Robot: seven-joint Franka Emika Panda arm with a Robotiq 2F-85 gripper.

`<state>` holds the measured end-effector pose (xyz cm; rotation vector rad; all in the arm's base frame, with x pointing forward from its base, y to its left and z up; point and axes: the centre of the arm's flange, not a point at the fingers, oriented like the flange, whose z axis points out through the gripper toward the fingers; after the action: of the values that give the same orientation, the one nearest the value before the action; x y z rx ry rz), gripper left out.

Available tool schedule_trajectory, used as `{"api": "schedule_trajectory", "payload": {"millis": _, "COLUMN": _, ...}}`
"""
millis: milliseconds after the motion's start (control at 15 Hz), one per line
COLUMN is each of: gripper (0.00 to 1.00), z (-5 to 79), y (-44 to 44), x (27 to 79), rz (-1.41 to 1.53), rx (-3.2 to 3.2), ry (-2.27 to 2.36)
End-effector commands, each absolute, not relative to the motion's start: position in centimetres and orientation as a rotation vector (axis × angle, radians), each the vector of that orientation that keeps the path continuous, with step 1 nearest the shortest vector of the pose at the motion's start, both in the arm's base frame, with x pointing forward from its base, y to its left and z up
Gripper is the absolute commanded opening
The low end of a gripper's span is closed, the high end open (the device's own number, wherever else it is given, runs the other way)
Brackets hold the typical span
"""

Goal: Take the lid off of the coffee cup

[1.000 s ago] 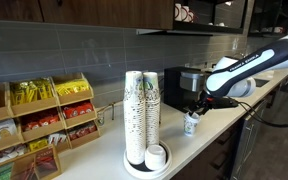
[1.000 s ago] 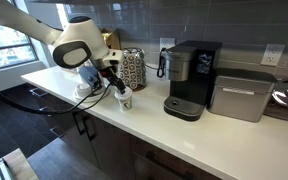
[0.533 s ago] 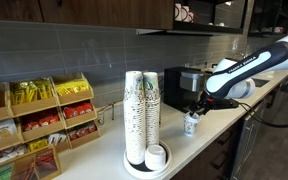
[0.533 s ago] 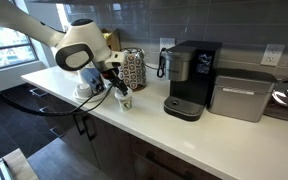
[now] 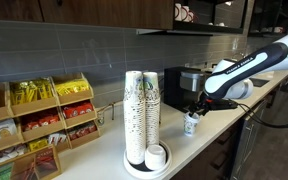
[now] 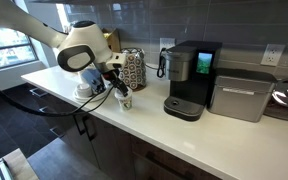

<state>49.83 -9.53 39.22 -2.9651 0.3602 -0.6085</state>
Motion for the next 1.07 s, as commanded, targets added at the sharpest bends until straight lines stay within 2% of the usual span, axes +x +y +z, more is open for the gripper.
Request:
{"api": "schedule_trajectory", "payload": {"millis": 0, "gripper": 1.00, "z": 38.54, "y": -9.69, "x": 50.66, "rz": -0.615, "rx": -2.933, "ry": 0.361}}
{"api": "schedule_trajectory", "payload": {"millis": 1000, "gripper": 1.00, "z": 37.67, "y": -9.75, "x": 51.50, "rz": -0.613, "rx": -2.944, "ry": 0.366}}
